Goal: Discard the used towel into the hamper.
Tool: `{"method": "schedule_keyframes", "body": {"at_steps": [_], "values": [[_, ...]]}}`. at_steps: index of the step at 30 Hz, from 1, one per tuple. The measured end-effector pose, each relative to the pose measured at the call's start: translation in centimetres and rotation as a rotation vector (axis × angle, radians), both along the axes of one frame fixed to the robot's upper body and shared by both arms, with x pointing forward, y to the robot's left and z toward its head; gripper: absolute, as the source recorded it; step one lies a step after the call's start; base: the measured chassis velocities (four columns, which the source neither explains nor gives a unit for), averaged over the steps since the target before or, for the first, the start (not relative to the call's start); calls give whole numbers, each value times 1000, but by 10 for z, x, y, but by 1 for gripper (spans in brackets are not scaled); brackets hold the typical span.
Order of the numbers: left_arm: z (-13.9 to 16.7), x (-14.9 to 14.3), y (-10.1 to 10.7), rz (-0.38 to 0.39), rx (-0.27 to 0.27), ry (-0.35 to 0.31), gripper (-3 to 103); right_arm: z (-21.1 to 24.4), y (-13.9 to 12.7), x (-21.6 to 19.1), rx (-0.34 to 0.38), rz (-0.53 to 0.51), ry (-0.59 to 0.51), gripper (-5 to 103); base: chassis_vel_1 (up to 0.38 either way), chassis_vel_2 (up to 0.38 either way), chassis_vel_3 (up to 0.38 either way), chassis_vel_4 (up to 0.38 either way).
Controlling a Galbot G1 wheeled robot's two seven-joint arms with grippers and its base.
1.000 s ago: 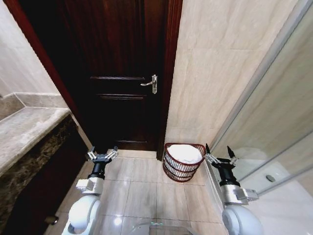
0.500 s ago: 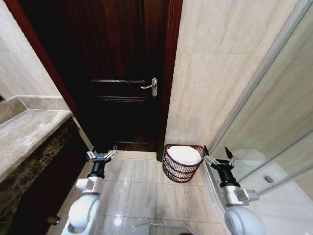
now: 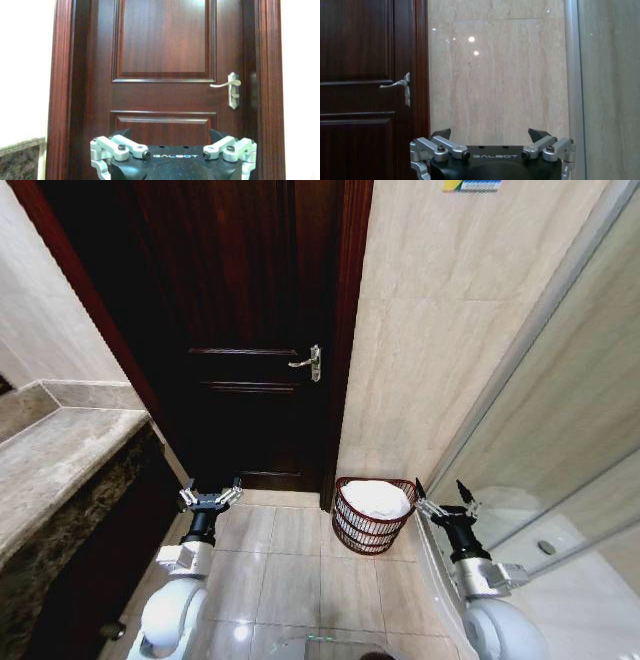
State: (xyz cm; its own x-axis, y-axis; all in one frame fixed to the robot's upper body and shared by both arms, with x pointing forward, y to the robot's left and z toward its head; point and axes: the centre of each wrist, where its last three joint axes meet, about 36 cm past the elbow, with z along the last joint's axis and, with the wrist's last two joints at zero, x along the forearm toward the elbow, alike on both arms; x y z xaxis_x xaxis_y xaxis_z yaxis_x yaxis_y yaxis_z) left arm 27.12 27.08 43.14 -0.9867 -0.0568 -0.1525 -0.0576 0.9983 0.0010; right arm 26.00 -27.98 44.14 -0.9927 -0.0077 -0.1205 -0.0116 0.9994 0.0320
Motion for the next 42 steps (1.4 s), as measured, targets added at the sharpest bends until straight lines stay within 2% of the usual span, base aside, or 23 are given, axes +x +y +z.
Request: {"method": "schedule_keyframes", "body": {"at_steps": [42], "values": [[2,0,-2,-3,-1,-1,100,10,6,2,9,-7,-11,100,0,0,0,0]]}}
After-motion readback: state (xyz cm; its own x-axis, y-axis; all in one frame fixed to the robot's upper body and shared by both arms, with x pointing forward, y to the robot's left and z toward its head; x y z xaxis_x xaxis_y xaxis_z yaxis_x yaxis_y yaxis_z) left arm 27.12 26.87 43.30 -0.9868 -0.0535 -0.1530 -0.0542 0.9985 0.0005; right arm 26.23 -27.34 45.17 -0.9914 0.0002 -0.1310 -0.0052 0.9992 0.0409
